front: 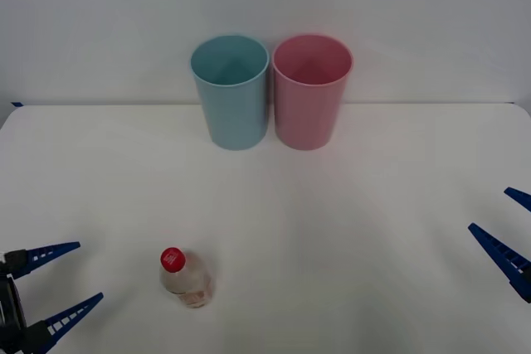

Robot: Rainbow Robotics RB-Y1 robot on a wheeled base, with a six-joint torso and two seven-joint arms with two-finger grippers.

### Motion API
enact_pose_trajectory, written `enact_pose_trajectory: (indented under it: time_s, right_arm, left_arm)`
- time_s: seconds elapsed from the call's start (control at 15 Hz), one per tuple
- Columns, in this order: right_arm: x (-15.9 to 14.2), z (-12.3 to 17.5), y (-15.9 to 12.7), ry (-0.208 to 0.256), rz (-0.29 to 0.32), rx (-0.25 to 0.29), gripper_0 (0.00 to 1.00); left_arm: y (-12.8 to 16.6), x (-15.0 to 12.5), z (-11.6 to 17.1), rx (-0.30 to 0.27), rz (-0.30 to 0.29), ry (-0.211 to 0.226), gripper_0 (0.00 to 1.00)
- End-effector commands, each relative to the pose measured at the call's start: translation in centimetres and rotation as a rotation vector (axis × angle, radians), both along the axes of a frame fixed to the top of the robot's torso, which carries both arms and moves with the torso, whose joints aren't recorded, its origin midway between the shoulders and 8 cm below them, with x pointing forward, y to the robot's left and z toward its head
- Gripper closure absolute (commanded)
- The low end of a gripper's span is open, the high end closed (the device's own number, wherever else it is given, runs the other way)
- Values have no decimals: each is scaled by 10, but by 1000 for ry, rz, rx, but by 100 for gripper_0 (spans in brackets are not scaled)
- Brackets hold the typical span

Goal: Grasp the object on the table and drop it into the matching bin: aluminum can to the light blue bin, PET bottle to the pink bin.

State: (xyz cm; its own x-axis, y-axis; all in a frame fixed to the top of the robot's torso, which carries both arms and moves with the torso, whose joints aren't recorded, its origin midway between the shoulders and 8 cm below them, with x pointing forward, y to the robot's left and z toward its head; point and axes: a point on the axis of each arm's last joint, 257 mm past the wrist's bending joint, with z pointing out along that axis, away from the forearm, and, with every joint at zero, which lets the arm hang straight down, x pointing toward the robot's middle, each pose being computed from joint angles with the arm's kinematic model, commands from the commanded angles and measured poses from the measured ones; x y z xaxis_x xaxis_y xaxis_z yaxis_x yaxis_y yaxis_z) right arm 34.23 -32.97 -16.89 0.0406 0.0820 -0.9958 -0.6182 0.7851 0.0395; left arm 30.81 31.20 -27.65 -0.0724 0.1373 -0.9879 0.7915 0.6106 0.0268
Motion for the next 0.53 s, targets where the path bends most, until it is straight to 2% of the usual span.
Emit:
enact_pose_trajectory:
  time_s: [0.07, 0.27, 0.53]
  right_arm:
    - [0, 0, 0, 0, 0, 0, 0]
    - [0, 0, 0, 0, 0, 0, 0]
    - [0, 0, 0, 0, 0, 0, 0]
  left_arm:
    - [-16, -10, -16, 18, -46, -15, 0]
    - [-31, -12, -34, 14, -71, -38, 0]
    - [-54, -14, -42, -43, -92, -51, 0]
